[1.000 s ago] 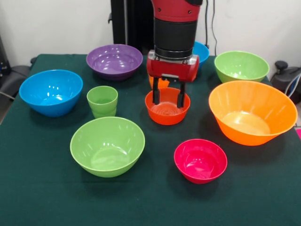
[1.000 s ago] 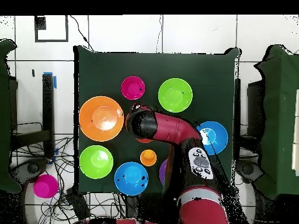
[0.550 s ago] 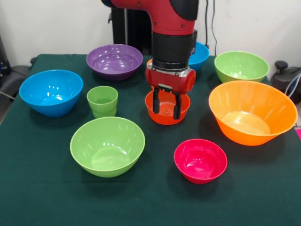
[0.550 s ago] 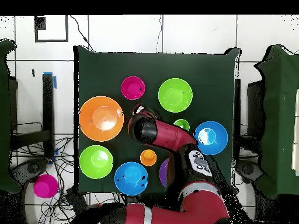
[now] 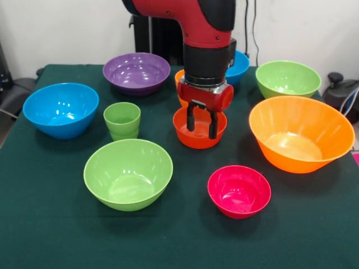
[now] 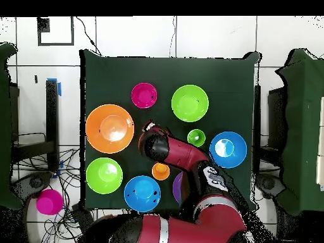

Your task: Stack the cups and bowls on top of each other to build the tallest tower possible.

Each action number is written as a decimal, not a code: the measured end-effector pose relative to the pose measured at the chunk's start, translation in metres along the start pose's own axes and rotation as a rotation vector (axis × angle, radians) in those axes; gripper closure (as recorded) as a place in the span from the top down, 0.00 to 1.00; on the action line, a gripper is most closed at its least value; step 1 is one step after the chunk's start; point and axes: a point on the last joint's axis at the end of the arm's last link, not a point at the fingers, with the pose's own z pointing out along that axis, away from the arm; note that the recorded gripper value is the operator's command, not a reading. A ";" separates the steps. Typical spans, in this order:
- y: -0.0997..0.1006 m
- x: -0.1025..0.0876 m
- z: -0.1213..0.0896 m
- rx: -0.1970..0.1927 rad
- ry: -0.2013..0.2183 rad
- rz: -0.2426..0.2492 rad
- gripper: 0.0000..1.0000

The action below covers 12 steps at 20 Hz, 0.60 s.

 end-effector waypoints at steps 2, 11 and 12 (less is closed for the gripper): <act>0.004 0.006 0.001 -0.007 0.002 0.012 1.00; 0.052 0.049 -0.013 -0.028 0.007 0.000 1.00; 0.062 0.055 -0.017 -0.034 0.004 -0.006 1.00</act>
